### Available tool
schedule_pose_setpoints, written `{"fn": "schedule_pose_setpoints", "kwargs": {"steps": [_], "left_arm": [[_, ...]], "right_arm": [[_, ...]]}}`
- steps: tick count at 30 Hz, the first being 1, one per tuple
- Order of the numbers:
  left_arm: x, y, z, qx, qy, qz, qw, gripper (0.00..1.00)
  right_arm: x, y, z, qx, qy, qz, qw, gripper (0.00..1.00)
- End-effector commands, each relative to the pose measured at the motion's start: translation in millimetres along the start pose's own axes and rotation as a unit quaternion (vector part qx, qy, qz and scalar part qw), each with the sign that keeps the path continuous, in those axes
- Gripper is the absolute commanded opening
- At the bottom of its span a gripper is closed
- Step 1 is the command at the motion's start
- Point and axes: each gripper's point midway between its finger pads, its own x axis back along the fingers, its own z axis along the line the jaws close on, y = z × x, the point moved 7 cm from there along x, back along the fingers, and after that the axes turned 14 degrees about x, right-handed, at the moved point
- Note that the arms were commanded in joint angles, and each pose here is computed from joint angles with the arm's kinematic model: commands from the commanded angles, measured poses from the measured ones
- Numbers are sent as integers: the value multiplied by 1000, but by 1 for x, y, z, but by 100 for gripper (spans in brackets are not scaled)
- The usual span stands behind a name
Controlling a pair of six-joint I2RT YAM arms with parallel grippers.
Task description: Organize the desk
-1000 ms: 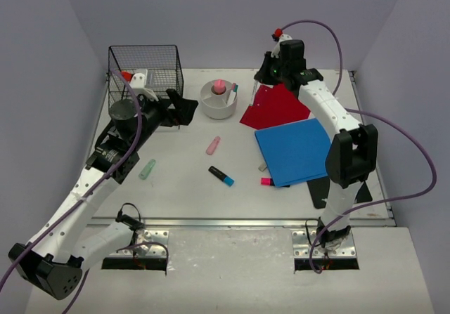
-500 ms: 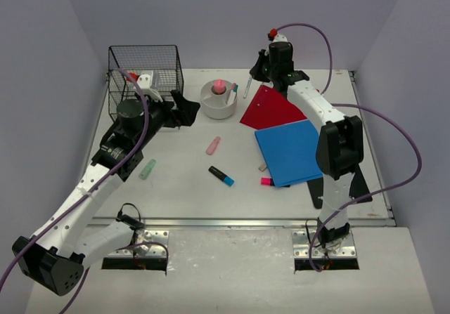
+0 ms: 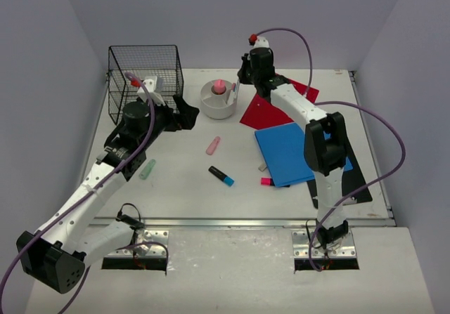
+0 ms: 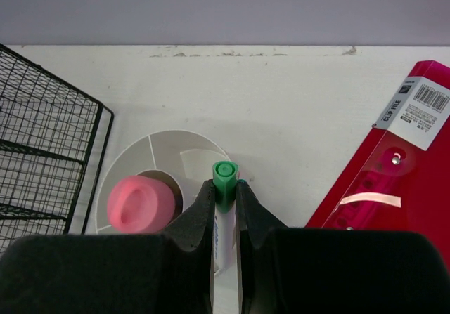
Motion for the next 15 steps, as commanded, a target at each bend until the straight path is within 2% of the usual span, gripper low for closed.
{"fn": "schedule_pose_setpoints", "kwargs": {"steps": [1,10,13,15], "left_arm": [[-1,9,-1,-4,-5,-23,1000,100],[-1,7,4,-9,3,-18,1000,100],[-2,5,6,-15,6,-15,1000,100],[-2,4,8,-23,6,-13,1000,100]], "right_arm": [[-5,27,8,18,-24,-63,998,0],[-19,13,18,24,-12,-56,998,2],[-18,8,22,24,0,-48,999,22],[-12,10,23,23,8,-48,999,47]]}}
